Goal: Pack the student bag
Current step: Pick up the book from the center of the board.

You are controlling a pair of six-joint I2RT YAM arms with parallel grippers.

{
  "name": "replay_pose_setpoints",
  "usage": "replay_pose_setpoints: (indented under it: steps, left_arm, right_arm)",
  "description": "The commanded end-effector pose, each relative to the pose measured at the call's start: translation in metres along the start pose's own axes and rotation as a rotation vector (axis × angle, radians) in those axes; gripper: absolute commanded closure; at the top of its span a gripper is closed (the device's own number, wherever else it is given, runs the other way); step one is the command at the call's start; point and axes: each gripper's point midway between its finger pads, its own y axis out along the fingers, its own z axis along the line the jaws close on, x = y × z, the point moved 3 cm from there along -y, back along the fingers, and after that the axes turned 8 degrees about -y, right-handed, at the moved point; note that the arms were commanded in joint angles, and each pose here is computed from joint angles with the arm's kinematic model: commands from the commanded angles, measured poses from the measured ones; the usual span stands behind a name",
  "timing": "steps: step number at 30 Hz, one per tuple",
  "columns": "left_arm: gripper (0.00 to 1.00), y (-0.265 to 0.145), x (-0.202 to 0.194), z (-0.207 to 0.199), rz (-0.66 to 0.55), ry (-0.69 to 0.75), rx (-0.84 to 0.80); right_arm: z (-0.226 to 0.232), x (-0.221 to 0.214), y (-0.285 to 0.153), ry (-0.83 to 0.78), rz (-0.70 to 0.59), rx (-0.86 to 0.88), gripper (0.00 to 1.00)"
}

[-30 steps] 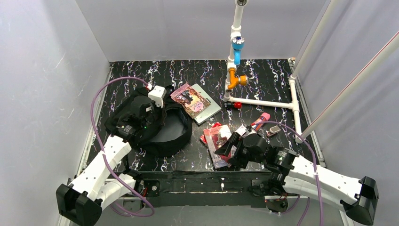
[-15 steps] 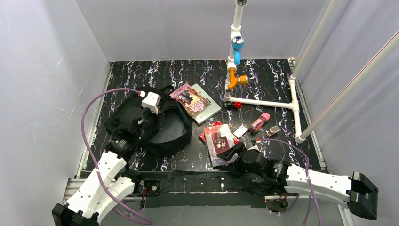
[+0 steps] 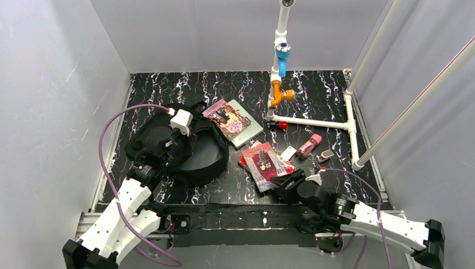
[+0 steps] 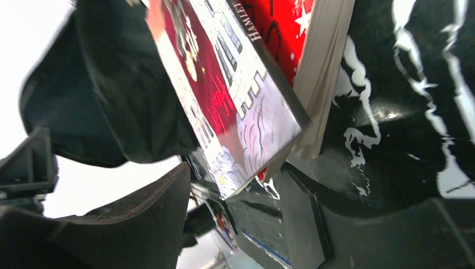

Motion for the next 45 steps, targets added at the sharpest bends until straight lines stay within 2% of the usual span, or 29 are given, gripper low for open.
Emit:
replay_pose_setpoints:
  steps: [1,4,6,9,12,14,17,23,27,31,38,42,44,45]
  left_arm:
    - [1.0,-0.001,0.012,-0.006,-0.046,-0.003,-0.031]
    - [1.0,-0.002,0.011,-0.004,-0.049,-0.001,-0.024]
    - [1.0,-0.001,0.011,-0.004,-0.048,-0.001,-0.021]
    - [1.0,0.0,0.01,-0.004,-0.043,-0.001,-0.02]
    - [1.0,0.0,0.01,-0.003,-0.04,0.005,-0.013]
    - [1.0,0.0,0.01,-0.001,-0.04,0.009,-0.006]
    - [1.0,0.0,0.009,0.0,-0.04,0.011,0.002]
    - [1.0,0.002,0.007,0.0,-0.029,0.012,0.0]
    - [1.0,0.005,0.005,0.0,-0.018,0.011,-0.001]
    - [1.0,0.004,0.006,0.0,-0.018,0.015,0.0]
    - [1.0,0.001,0.007,0.002,-0.032,0.019,0.013]
    - [1.0,0.002,0.007,0.001,-0.025,0.02,0.003]
    - [1.0,0.002,0.007,0.001,-0.025,0.02,0.002]
    - [1.0,0.001,0.007,0.001,-0.027,0.019,0.003]
  right_arm:
    - [0.003,0.057,-0.03,-0.016,-0.29,-0.049,0.32]
    - [0.009,0.075,-0.054,-0.093,-0.348,-0.06,0.31]
    - [0.01,0.075,-0.061,-0.16,-0.331,-0.08,0.23]
    - [0.0,0.065,-0.062,-0.237,-0.254,-0.175,0.1]
    - [-0.007,0.045,-0.057,-0.287,-0.135,-0.233,0.02]
    - [-0.012,0.028,-0.048,-0.286,-0.054,-0.24,0.02]
    - [-0.005,0.006,-0.029,-0.238,0.032,-0.133,0.02]
    - [0.007,0.001,-0.004,-0.086,0.0,0.054,0.07]
    - [-0.006,0.005,0.002,-0.012,-0.029,0.006,0.13]
    - [-0.01,0.004,0.008,0.05,-0.036,0.018,0.25]
    - [-0.031,0.014,0.015,0.097,-0.1,-0.027,0.25]
    - [-0.036,0.021,0.013,0.11,-0.14,-0.062,0.29]
    - [-0.039,0.024,0.013,0.098,-0.16,-0.078,0.41]
    - [-0.042,0.025,0.012,0.092,-0.166,-0.087,0.56]
